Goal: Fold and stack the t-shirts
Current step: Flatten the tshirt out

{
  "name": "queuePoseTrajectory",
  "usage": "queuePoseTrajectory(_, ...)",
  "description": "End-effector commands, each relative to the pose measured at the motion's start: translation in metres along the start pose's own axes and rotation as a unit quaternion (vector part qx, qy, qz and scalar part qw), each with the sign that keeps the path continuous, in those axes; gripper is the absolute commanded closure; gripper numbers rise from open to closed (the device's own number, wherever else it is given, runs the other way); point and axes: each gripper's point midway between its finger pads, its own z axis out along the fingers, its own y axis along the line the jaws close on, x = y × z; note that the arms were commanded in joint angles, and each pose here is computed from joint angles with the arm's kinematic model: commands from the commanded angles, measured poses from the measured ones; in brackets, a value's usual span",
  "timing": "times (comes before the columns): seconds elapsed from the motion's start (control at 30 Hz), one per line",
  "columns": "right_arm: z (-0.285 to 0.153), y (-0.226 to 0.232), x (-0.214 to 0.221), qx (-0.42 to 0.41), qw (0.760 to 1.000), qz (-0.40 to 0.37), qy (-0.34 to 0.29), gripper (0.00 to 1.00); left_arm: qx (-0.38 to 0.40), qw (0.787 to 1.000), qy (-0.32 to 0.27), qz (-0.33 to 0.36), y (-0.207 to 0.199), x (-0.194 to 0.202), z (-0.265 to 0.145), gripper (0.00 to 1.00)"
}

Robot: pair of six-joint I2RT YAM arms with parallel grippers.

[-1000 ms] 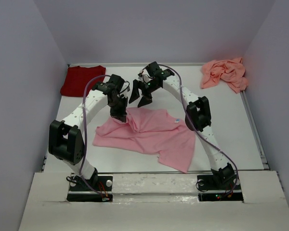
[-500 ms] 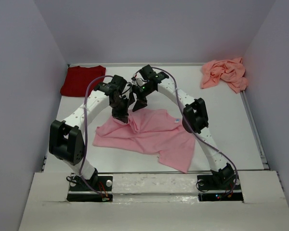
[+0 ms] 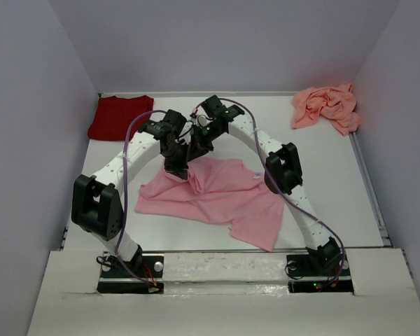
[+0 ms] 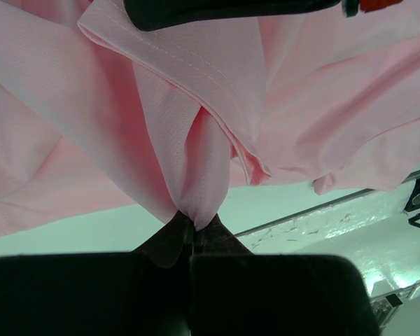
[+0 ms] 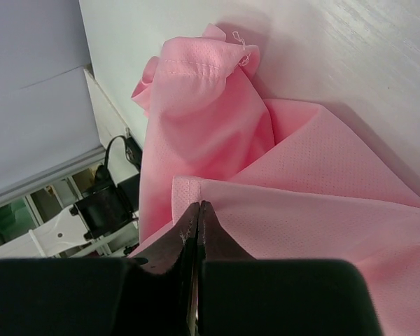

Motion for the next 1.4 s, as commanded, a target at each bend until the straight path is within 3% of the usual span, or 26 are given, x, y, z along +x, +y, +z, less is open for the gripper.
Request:
queuePoseTrajectory(0.0,-0.003,0.007,-0.001,0.0,1.0,-0.016,-0.008,1.0,0.012,1.0,-0.01,0.003,-0.007,0.002,-0.01,1.0)
queuePoseTrajectory(0.37,-0.067,-0.001,-0.038,0.02,0.996,-0.013,-0.091,1.0,0.007,1.0,-0.003,0.002,-0.004,0.005,-0.006,1.0)
queuePoseTrajectory(0.57,-0.081,-0.011,-0.041,0.015,0.995,-0.002,-0.098,1.0,0.004,1.0,-0.002,0.008,-0.004,0.004,-0.008,1.0)
queuePoseTrajectory(0.6,-0.074,-0.012,-0.036,-0.006,0.997,0.005,-0.077,0.96,0.005,1.0,-0.002,0.008,-0.004,0.003,-0.008,1.0)
queuePoseTrajectory(0.63,-0.069,-0.014,-0.034,-0.015,0.998,0.009,-0.066,0.69,0.006,1.0,-0.003,0.009,-0.005,0.002,-0.009,1.0)
queuePoseTrajectory(0.73,-0.058,-0.019,-0.03,-0.017,0.999,0.002,-0.051,0.42,0.006,1.0,-0.003,0.01,-0.005,0.0,-0.009,1.0)
queuePoseTrajectory(0.77,-0.056,-0.021,-0.032,-0.017,0.998,-0.001,-0.053,0.38,0.005,1.0,-0.002,0.01,-0.005,0.0,-0.008,1.0)
queuePoseTrajectory(1.0,-0.041,-0.018,-0.029,-0.035,0.999,0.003,-0.033,0.28,0.006,1.0,-0.002,0.011,-0.007,-0.003,-0.009,1.0)
queuePoseTrajectory(1.37,-0.018,-0.009,-0.001,-0.035,0.999,-0.005,0.007,0.28,0.006,1.0,-0.001,0.008,-0.012,-0.009,-0.006,1.0)
